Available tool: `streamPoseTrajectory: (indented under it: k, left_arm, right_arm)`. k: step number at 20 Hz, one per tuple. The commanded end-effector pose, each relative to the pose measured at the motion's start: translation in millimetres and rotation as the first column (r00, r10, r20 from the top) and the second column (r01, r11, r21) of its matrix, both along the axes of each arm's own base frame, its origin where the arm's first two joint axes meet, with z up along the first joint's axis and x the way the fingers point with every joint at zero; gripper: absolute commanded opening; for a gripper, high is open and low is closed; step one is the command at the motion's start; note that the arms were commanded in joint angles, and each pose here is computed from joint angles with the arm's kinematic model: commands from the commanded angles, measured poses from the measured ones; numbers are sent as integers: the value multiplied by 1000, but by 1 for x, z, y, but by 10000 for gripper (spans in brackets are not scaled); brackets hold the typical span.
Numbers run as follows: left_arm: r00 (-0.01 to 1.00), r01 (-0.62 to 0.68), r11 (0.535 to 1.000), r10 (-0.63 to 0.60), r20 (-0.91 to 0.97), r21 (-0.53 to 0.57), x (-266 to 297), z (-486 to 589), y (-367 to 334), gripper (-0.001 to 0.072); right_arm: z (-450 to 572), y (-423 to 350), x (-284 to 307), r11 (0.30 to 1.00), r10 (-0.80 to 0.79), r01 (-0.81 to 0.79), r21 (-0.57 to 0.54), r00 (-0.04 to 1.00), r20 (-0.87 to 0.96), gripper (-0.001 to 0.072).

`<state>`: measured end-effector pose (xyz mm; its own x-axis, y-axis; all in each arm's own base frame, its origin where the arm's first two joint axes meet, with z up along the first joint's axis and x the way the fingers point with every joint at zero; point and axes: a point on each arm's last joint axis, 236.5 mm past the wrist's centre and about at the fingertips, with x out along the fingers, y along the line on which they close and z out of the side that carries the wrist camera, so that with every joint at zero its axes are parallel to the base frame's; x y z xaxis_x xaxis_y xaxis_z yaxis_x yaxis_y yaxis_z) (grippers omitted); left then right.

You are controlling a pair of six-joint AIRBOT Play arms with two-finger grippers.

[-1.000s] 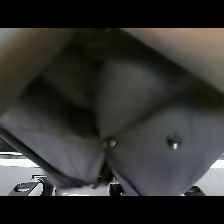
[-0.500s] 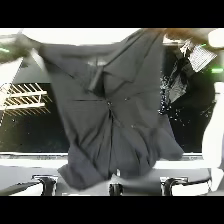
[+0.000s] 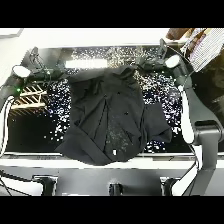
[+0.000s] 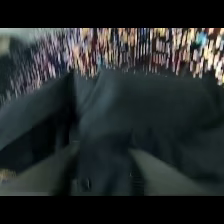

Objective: Fold the clothes and pants, and hang the long-sleeved shirts on hangers.

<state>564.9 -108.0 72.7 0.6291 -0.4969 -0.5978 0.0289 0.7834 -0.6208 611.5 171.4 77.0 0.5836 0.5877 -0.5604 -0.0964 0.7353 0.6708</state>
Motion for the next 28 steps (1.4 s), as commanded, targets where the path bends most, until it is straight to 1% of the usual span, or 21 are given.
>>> streamPoseTrajectory:
  k: [1,2,3,4,5,7,8,9,10,12,13,16,20,23,26,27,28]
  left_arm:
    - [998,23,1000,-24,-52,-17,-8,-11,-8,27]
    - [998,15,1000,-17,-57,-26,-9,-7,-6,102]
    - [997,-3,999,-1,-73,-43,-12,-2,-2,310]
    - [995,-19,998,13,-94,-61,-15,2,4,495]
    - [993,-31,997,22,-119,-77,-21,6,11,611]
    - [989,-39,995,25,-148,-90,-35,19,27,632]
    - [988,-37,996,24,-151,-85,-42,27,35,682]
    - [986,-28,998,19,-165,-51,-54,31,46,682]
    - [983,-15,1000,15,-185,-3,-67,32,56,682]
    - [970,9,996,13,-243,91,-102,23,68,682]
    - [963,20,993,12,-269,117,-121,16,68,682]
    - [936,49,994,-11,-352,100,-178,-9,39,681]
    - [877,124,990,-77,-474,70,-237,-42,-12,681]
    - [848,198,974,-116,-517,107,-258,-58,-38,681]
    - [847,239,965,-156,-508,103,-268,-57,-71,681]
    - [847,252,962,-165,-506,108,-271,-57,-80,681]
    - [847,259,959,-167,-505,117,-275,-58,-89,681]
  right_arm:
    - [3,-26,-51,990,106,-118,-76,983,-149,550]
    - [13,-47,-69,983,117,-140,-116,976,-182,552]
    - [22,-75,-90,970,114,-157,-185,968,-222,552]
    - [29,-103,-110,950,98,-167,-265,962,-254,552]
    - [39,-133,-128,932,53,-147,-333,960,-275,552]
    - [60,-166,-156,941,-23,-72,-331,962,-272,556]
    - [60,-174,-174,943,-41,-61,-327,955,-295,567]
    - [54,-177,-194,948,-63,-46,-315,943,-326,573]
    - [46,-174,-214,953,-75,-41,-301,929,-363,606]
    - [25,-153,-254,960,-68,-59,-273,898,-435,607]
    - [15,-137,-271,961,-51,-79,-265,891,-451,606]
    - [-22,-85,-317,957,-22,-124,-263,871,-491,608]
    - [-85,-34,-386,913,-26,-230,-337,792,-610,621]
    - [-110,2,-415,884,-5,-283,-373,791,-612,620]
    - [-127,18,-425,879,-48,-249,-406,801,-596,619]
    - [-133,20,-425,878,-59,-241,-414,803,-593,611]
    - [-138,21,-423,877,-70,-235,-420,802,-594,534]
